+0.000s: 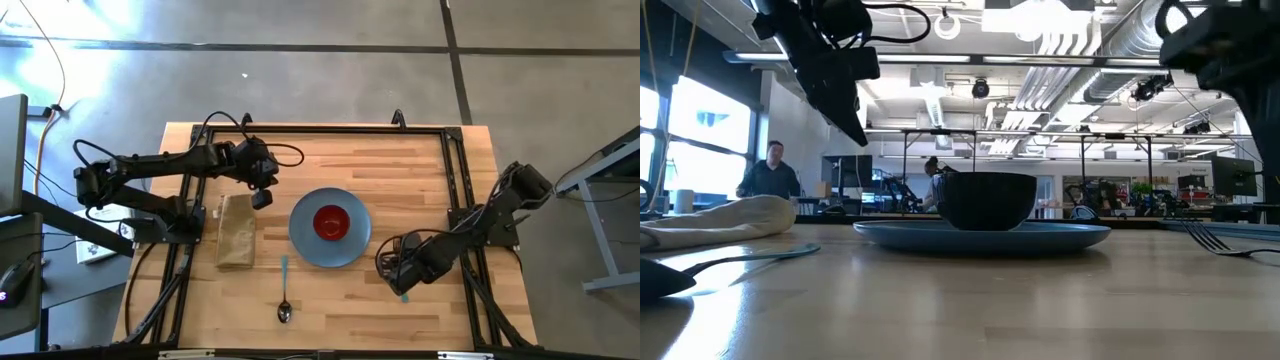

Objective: Set table place
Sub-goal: Put the blue fork to the right of the blue plate

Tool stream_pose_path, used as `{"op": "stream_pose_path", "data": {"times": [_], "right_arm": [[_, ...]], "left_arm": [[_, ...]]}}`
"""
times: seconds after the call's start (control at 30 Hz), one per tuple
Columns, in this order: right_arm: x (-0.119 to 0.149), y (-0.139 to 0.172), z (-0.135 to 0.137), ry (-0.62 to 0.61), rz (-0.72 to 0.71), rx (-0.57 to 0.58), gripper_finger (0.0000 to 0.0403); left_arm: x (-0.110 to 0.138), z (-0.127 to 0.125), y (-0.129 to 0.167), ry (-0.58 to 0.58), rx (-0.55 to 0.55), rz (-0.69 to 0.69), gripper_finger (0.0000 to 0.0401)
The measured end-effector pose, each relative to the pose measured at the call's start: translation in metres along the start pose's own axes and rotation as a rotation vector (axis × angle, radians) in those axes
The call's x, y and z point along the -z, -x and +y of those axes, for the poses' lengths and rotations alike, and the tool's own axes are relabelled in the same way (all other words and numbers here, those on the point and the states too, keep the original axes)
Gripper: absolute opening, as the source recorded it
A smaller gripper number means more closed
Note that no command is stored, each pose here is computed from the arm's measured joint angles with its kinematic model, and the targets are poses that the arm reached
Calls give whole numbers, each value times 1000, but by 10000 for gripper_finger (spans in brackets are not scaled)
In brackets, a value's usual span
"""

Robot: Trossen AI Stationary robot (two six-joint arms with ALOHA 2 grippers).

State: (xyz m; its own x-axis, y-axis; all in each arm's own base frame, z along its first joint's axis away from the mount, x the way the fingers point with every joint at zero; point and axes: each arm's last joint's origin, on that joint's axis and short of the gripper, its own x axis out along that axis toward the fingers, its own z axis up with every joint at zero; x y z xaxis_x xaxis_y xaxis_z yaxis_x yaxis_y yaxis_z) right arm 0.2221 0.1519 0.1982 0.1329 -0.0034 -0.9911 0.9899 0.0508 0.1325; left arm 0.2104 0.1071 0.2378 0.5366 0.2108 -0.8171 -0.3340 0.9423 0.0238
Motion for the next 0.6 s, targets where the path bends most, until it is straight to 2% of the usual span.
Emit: {"op": "stream_pose_path", "data": {"times": [0.33, 0.5, 0.6], "right_arm": [[-12, -37, -16, -40, -24, 34, 163], [-17, -48, -14, -54, -8, -34, 163], [-21, -53, -16, -58, -15, -29, 163]], "left_arm": [[0, 0, 0, 0, 0, -1, 0], [0, 0, 0, 1, -5, 0, 0], [0, 0, 0, 1, -6, 0, 0]]}}
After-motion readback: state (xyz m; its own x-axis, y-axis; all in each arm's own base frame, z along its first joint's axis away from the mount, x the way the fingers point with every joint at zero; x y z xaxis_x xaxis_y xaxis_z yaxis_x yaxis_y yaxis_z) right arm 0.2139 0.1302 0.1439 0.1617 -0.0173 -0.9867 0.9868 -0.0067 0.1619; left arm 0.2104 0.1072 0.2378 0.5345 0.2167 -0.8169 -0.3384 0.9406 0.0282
